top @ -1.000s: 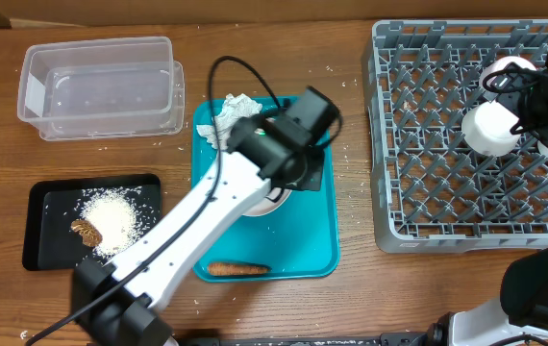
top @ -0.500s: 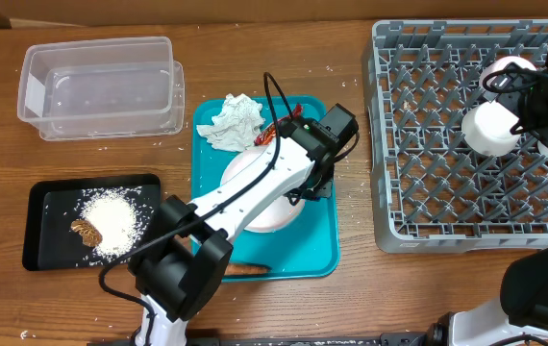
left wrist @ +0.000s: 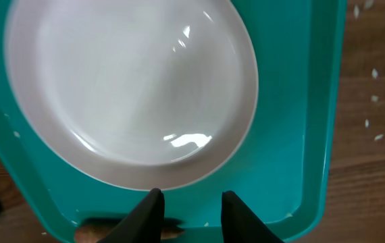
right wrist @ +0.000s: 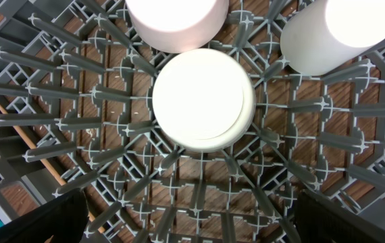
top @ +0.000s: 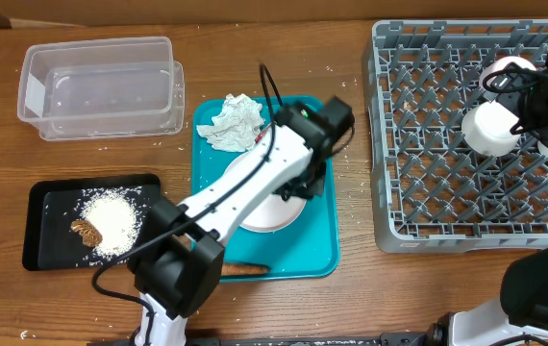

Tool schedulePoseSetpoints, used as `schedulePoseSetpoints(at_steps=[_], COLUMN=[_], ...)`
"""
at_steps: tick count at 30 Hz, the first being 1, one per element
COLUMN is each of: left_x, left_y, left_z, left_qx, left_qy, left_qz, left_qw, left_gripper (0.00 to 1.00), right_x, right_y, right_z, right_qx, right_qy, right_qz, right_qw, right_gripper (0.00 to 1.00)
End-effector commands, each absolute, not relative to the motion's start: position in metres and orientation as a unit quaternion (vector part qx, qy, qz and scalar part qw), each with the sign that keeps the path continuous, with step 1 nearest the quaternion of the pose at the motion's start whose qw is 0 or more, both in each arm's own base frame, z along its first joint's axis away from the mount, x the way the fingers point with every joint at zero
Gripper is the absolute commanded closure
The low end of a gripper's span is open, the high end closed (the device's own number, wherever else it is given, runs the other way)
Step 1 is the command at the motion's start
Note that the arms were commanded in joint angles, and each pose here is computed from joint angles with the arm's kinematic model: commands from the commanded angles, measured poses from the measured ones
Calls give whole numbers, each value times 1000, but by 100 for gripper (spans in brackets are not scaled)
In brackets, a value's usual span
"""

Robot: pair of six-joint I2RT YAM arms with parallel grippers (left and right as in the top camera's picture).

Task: Sort waste into correct bins and load items into the dishwasher
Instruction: 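Carry the emptied plate back and set it on the teal tray, then retract the left arm and move the right gripper to the plate rim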

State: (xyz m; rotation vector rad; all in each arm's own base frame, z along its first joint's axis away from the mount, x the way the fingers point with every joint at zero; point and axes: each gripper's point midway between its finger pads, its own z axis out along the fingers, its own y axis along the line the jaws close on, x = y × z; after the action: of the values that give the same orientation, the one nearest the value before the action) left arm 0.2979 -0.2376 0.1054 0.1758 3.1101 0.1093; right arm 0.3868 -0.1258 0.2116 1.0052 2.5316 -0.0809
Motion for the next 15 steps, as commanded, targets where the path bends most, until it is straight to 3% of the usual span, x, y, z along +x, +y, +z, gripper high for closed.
schedulePoseSetpoints(at_steps=[1, 5, 7, 9, 15], left_x=[335, 359, 377, 385, 381], left_y=[-207, -168, -129, -101, -23], left_z=[140, 163, 172, 173, 169], left_qx=[20, -35, -92, -132, -247], left_qy=[996, 994, 990, 986, 968], left_qz=[57, 57, 54, 51, 17], left_qw=[68, 89, 97, 91, 35], left_gripper=[69, 67, 57, 8, 5], right_x=[388, 388, 388, 388, 395], right_y=[-127, -127, -127, -127, -106], right_z=[228, 228, 228, 228, 228], right_qx=[364, 364, 364, 364, 351], right_qy=[902, 902, 902, 902, 908], right_qz=[-29, -29, -29, -29, 34], right_qw=[230, 230, 230, 230, 225], right_gripper=[0, 0, 0, 0, 0])
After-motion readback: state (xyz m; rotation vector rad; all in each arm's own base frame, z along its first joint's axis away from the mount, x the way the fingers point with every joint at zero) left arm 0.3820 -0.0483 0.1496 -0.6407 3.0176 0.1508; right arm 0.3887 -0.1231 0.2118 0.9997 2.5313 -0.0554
